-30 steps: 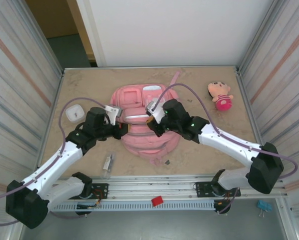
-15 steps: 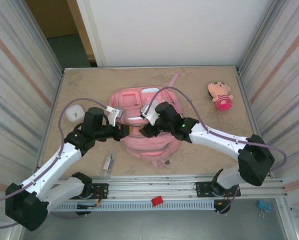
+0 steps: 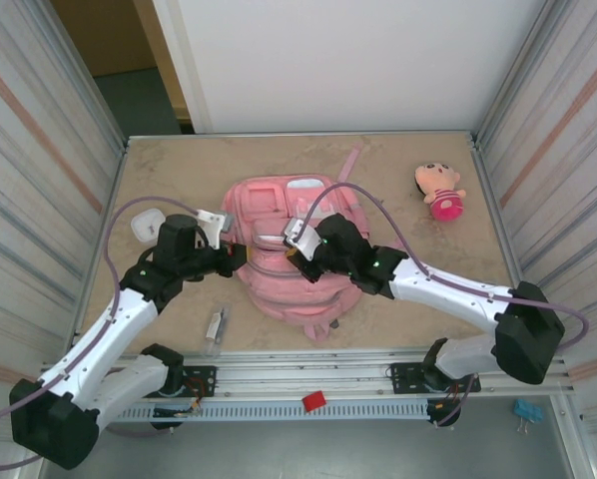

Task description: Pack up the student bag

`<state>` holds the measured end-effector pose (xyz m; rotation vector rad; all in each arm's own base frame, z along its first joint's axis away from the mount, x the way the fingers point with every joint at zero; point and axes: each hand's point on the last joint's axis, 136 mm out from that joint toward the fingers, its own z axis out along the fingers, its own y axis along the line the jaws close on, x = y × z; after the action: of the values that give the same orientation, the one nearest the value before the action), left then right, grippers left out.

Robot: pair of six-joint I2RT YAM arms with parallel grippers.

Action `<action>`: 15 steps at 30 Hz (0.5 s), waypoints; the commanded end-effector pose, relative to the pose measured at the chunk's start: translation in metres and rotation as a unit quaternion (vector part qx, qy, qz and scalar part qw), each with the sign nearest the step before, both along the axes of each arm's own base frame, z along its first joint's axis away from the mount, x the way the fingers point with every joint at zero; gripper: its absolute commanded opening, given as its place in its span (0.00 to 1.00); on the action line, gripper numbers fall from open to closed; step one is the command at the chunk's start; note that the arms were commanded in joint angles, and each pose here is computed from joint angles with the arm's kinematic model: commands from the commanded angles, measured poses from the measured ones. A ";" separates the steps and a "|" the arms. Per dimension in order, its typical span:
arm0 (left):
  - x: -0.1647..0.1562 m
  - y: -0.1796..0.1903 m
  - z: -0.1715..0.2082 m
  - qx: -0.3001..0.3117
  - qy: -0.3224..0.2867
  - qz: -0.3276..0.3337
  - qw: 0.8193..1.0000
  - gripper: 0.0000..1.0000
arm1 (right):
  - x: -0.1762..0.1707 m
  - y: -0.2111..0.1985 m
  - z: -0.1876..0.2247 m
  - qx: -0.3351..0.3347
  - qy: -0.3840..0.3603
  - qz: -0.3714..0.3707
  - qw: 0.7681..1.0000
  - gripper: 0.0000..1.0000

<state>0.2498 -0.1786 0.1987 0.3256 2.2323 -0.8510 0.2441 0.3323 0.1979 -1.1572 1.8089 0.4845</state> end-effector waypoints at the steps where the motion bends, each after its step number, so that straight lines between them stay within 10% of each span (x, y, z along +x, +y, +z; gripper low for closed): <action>1: 0.019 0.027 -0.009 0.036 -0.011 0.056 0.998 0.00 | 0.002 -0.014 0.038 0.044 -0.042 -0.017 0.998 0.00; 15: 0.079 0.036 -0.058 0.052 0.042 0.129 0.989 0.10 | -0.017 -0.032 0.058 0.122 -0.059 0.012 0.991 0.00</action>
<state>0.2793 -0.2031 0.1699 0.3671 2.2731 -0.9867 0.2302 0.2994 0.2023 -1.1008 1.7427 0.5314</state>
